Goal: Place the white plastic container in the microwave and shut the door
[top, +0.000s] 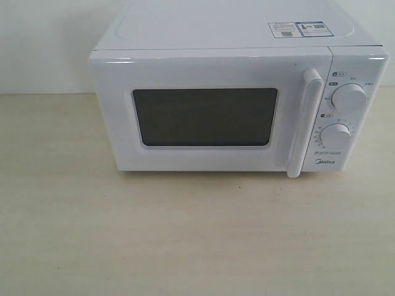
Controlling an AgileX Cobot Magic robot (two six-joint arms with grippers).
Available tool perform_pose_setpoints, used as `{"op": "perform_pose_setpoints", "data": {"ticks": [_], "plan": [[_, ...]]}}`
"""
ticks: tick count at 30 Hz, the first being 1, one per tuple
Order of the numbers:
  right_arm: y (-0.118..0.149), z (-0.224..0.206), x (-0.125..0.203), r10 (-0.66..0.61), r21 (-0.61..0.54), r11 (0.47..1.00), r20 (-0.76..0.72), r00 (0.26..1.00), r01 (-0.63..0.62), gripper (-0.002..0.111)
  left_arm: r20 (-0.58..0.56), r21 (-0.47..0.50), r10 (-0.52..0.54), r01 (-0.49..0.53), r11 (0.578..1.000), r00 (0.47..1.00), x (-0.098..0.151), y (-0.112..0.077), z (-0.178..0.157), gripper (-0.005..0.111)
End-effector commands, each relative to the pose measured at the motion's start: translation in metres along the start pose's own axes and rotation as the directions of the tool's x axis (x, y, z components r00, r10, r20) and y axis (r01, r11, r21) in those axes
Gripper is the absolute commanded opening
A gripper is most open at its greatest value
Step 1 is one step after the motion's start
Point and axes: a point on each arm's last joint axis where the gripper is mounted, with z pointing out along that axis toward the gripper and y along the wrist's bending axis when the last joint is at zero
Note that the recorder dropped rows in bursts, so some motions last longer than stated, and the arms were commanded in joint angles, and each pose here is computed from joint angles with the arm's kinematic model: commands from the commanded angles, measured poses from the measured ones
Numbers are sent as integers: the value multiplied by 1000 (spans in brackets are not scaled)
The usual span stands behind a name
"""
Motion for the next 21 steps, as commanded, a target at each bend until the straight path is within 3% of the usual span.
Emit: {"op": "perform_pose_setpoints", "data": {"ticks": [1,8,21], "plan": [[0,0,-1,-11,5,1000,15,1000,11,0,-1,6,-29,29,1000,1000,1,-1,0,4],[0,0,-1,-11,5,1000,15,1000,11,0,-3,-27,-82,81,996,997,1,1,0,4],[0,0,-1,-11,5,1000,15,1000,11,0,-3,-53,-88,87,995,996,2,2,0,4]]}}
